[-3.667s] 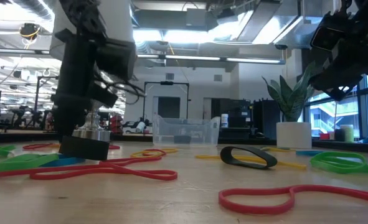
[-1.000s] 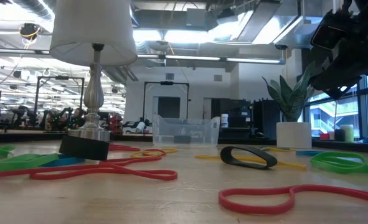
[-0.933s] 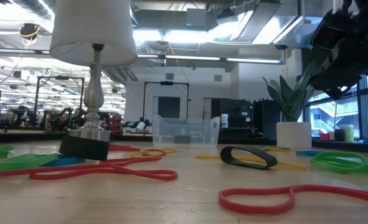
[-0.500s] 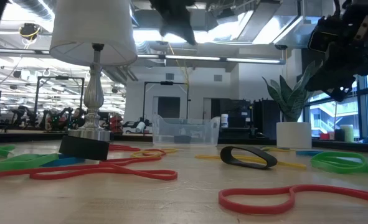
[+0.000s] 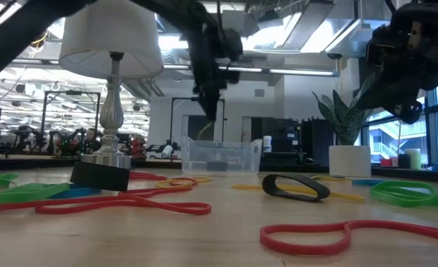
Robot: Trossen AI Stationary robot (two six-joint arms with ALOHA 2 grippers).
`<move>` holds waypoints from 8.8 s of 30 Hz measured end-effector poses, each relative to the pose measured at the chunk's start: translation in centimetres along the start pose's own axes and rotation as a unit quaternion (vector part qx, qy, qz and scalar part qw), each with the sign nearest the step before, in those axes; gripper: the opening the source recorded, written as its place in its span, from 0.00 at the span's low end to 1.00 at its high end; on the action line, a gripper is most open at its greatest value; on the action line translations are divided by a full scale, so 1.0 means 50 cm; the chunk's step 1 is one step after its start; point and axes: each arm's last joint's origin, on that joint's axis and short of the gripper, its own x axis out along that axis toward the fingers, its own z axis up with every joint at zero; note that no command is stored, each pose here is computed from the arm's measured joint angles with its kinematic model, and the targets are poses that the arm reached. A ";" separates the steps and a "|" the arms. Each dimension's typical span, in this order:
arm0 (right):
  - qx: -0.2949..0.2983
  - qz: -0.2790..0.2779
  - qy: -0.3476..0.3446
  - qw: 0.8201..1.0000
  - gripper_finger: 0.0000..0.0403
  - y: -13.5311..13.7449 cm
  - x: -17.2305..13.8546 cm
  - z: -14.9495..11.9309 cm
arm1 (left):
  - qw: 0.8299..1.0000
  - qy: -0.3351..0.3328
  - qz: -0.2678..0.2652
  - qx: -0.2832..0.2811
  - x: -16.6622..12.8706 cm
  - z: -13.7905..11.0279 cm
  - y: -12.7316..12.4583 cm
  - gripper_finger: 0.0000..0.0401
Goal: Pick and place rubber bands into bin
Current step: Put the yellow rubber band into the transparent bin, then put the blue rubber band into the transparent bin, then put the red rubber band into the transparent bin
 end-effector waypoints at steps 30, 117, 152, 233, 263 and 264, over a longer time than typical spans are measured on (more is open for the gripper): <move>-0.011 -0.041 -0.016 0.999 0.00 -0.008 0.018 0.003 | 0.990 0.070 -0.044 -0.112 0.074 -0.018 0.004 0.26; 0.189 -0.378 0.267 0.866 0.21 -0.102 0.135 0.023 | 0.914 -0.317 -0.215 -0.133 -0.251 -0.554 -0.252 0.01; -0.028 -0.336 0.089 0.937 0.00 0.075 0.117 0.502 | 0.914 -0.317 -0.213 -0.133 -0.251 -0.554 -0.252 0.01; -0.061 -0.121 0.080 0.988 0.02 0.078 0.014 0.206 | 0.969 -0.174 -0.171 -0.050 -0.236 -0.354 -0.343 0.01; -0.087 -0.026 0.120 0.989 0.03 0.070 0.024 0.041 | 0.986 0.077 -0.119 -0.090 -0.009 -0.326 -0.366 0.18; -0.089 -0.026 0.120 0.989 0.03 0.070 0.024 0.041 | 0.987 0.077 -0.119 -0.070 -0.007 -0.327 -0.366 0.17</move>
